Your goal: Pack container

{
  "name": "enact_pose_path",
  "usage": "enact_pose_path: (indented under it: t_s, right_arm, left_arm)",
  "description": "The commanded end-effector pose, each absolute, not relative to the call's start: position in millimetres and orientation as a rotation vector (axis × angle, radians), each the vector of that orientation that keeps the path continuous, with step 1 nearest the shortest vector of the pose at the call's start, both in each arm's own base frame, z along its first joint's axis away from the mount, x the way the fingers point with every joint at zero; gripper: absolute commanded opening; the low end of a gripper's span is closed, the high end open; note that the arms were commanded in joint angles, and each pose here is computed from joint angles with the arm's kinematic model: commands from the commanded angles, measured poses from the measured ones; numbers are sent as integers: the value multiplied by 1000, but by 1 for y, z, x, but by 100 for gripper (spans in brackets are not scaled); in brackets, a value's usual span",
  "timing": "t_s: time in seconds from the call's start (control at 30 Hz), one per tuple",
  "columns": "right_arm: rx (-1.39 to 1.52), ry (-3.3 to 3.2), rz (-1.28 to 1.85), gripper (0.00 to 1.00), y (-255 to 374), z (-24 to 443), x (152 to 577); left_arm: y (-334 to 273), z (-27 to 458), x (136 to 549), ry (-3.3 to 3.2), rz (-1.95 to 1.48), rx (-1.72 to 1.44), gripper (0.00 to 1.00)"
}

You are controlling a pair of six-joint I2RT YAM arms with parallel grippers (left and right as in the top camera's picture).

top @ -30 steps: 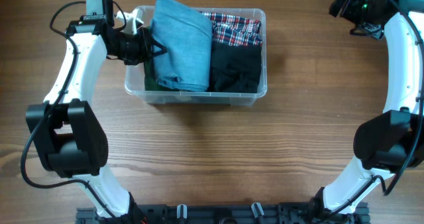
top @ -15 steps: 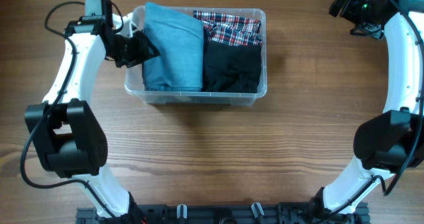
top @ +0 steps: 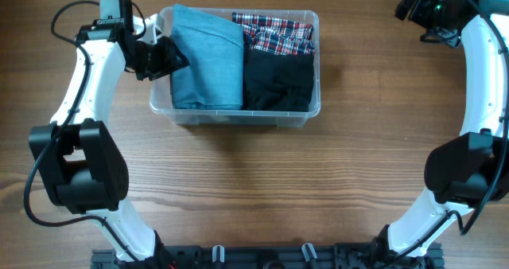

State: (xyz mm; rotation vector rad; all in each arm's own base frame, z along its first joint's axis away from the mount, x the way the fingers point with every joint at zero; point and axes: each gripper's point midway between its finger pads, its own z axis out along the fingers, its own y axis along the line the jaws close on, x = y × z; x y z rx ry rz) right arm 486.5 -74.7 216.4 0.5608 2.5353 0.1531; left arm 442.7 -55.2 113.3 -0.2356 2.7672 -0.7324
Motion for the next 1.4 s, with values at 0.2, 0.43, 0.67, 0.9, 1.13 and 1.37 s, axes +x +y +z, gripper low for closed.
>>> enact_pose_path:
  t_s: [0.2,0.43,0.67,0.9,1.13,1.37]
  right_arm:
    - [578,2539,147,100,-74,213,487]
    - [579,2538,147,100,-74,213,487]
    - [578,2538,147,100,-74,213,487]
    - [579,2538,147,100,-74,213,487]
    - [579,2538,147,100,-74,213,487]
    - [579,2538,147,100,-74,213,487]
  left_arm:
    - [-60,182,448,2598,-766,-143,45]
    - [-68,219,439,2520,-751,-83,45]
    - [-75,245,430,2470,-670,-33,43]
    - [-99,239,432,2486,-501,43,35]
    - [-117,244,450,2392,-171,88,6]
    - [-134,217,469,2398,-92,113,4]
